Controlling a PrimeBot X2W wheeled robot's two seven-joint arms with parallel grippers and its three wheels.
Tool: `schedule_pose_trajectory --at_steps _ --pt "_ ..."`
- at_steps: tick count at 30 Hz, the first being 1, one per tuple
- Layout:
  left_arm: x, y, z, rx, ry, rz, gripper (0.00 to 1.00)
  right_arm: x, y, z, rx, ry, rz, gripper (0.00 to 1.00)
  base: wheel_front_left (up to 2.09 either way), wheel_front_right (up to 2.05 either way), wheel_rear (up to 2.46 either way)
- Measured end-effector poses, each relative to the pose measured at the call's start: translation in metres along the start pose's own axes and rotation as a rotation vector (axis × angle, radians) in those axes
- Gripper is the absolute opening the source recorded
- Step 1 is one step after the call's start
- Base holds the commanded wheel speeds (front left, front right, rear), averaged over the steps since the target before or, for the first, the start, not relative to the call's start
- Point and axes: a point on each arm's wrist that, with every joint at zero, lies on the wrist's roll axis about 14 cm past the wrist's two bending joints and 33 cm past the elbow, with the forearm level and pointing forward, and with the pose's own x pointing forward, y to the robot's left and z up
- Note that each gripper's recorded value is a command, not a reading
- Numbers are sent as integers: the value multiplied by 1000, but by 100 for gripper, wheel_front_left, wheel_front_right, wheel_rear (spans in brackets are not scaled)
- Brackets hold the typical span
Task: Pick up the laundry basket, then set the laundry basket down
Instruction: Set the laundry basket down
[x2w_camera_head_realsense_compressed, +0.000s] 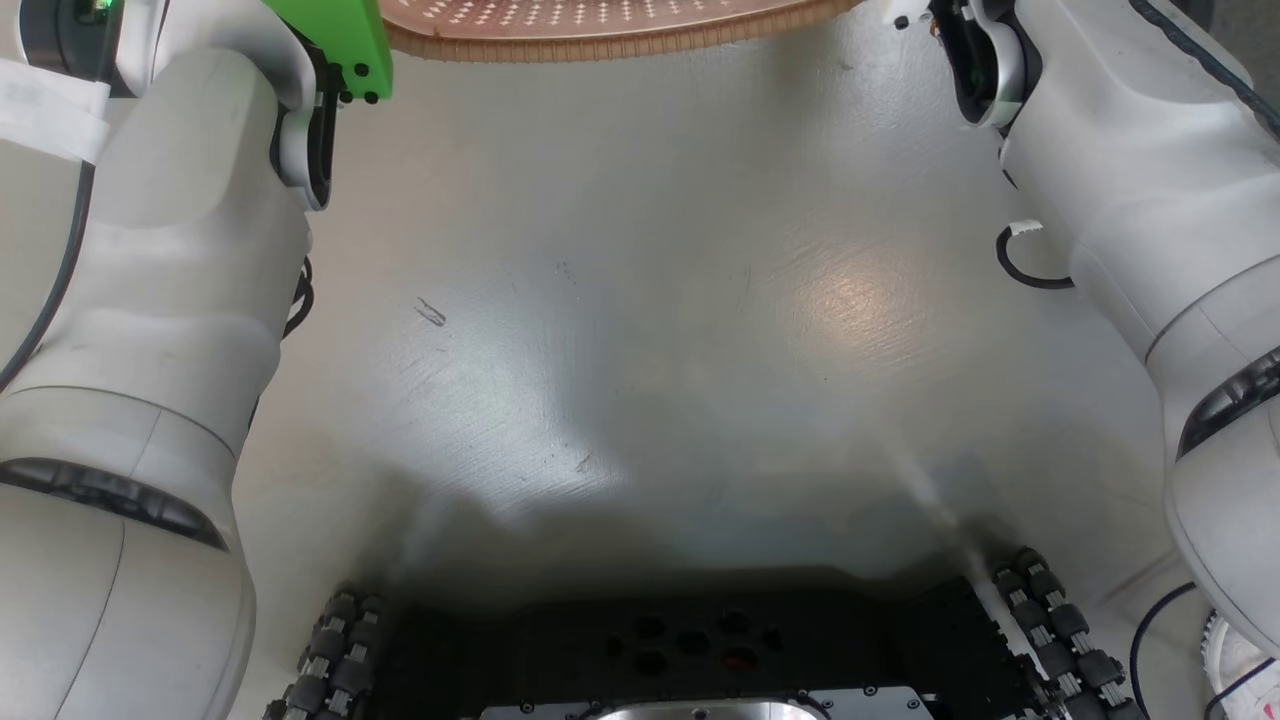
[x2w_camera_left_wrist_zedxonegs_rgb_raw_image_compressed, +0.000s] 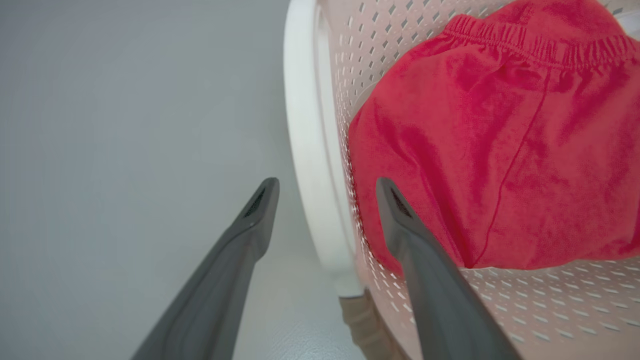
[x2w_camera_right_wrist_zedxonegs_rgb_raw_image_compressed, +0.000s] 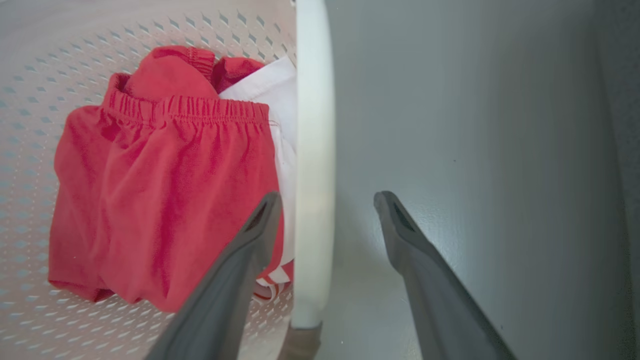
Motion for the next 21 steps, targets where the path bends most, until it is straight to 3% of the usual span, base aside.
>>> schedule_pose_trajectory --at_steps 17,21 --pt "-24 2 31 -12 -56 3 100 -21 6 37 -7 -73 0 100 0 0 0" --pt "-34 7 43 -57 -86 15 100 -30 6 52 -4 -104 -5 100 0 0 0"
